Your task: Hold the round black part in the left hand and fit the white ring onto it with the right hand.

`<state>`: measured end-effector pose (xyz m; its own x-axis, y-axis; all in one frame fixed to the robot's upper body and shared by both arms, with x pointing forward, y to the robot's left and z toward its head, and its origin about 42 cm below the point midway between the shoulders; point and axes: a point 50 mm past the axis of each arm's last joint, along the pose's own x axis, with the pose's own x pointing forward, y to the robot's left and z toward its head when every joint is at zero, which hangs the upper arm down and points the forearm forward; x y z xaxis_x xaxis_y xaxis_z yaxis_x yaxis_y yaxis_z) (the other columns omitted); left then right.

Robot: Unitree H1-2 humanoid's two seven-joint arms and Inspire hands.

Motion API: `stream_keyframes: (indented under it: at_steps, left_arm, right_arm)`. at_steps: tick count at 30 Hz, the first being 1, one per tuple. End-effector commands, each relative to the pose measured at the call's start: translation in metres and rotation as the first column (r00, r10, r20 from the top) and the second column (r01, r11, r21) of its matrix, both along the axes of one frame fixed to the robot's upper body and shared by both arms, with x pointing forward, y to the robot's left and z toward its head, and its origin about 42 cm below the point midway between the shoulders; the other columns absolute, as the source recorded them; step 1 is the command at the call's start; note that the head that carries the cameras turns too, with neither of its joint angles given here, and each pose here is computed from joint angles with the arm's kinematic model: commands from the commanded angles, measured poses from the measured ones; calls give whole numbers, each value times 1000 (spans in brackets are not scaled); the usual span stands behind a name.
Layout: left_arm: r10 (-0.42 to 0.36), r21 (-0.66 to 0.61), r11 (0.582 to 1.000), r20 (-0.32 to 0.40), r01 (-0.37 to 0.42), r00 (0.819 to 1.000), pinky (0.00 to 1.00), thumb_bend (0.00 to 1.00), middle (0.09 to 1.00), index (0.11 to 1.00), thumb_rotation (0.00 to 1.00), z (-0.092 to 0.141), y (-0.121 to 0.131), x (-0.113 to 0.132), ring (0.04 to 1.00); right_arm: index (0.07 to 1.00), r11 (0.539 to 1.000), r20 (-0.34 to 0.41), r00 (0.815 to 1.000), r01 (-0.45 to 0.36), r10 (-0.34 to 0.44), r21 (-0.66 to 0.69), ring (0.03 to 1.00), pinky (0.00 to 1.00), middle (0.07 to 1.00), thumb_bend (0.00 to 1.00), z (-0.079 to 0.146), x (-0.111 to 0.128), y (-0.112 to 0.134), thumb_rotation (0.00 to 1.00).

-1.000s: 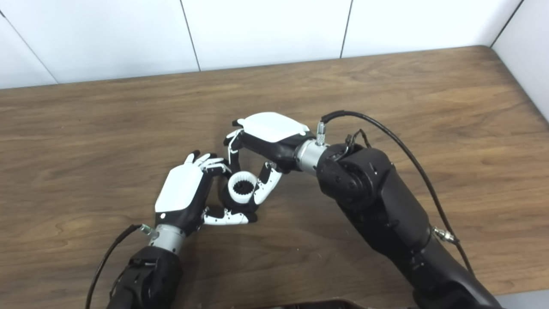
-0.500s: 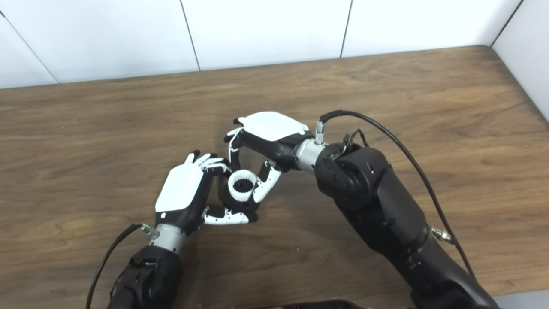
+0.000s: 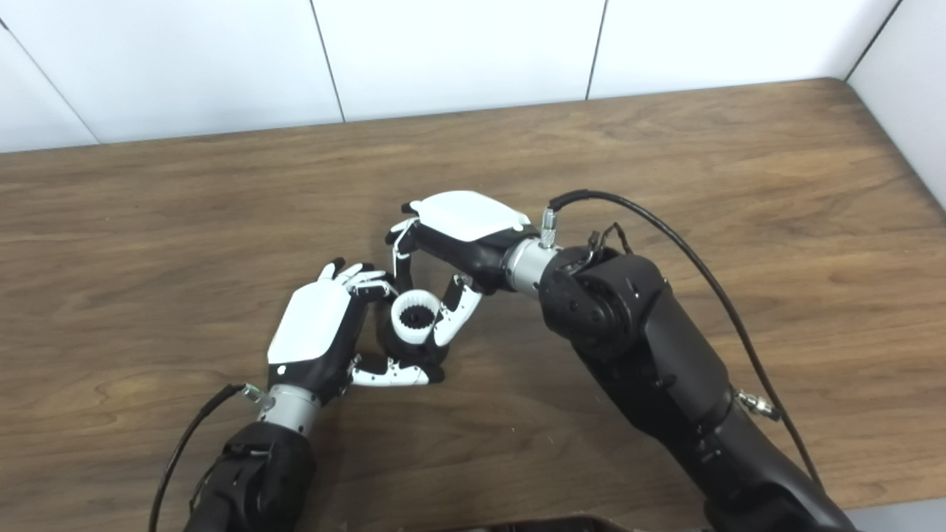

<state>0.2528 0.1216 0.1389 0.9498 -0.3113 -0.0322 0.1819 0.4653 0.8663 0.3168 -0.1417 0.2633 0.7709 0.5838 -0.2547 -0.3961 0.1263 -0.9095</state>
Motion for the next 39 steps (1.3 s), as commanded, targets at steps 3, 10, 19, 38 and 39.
stream_keyframes:
  at_steps: [3, 10, 19, 38, 39]
  left_arm:
    - [-27, 1, 1000, -16, 27, 1000, 1000, 525, 807, 482, 55, 1, -6, -2, 907]
    - [-28, 5, 1000, -16, 28, 999, 1000, 525, 807, 482, 56, 3, -7, -1, 904]
    - [-30, -1, 1000, -10, 30, 999, 1000, 525, 805, 482, 56, 2, -9, 0, 904]
    - [-23, 5, 1000, -6, 23, 1000, 1000, 525, 800, 482, 55, 4, -6, 0, 902]
    - [-24, 6, 1000, -6, 24, 1000, 1000, 525, 801, 482, 55, 4, -5, 0, 903]
  right_arm:
    - [485, 999, 74, 997, -22, 20, 25, 996, 960, 875, 523, 13, 3, 6, 133]
    - [485, 999, 74, 997, -22, 20, 27, 992, 954, 870, 523, 13, 4, 6, 133]
    - [485, 1000, 69, 997, -18, 16, 22, 995, 959, 872, 524, 12, 5, 4, 134]
    - [485, 1000, 67, 998, -7, 6, 6, 996, 949, 860, 523, 14, 10, -5, 132]
    - [485, 1000, 65, 998, -6, 5, 6, 997, 950, 861, 523, 13, 10, -5, 131]
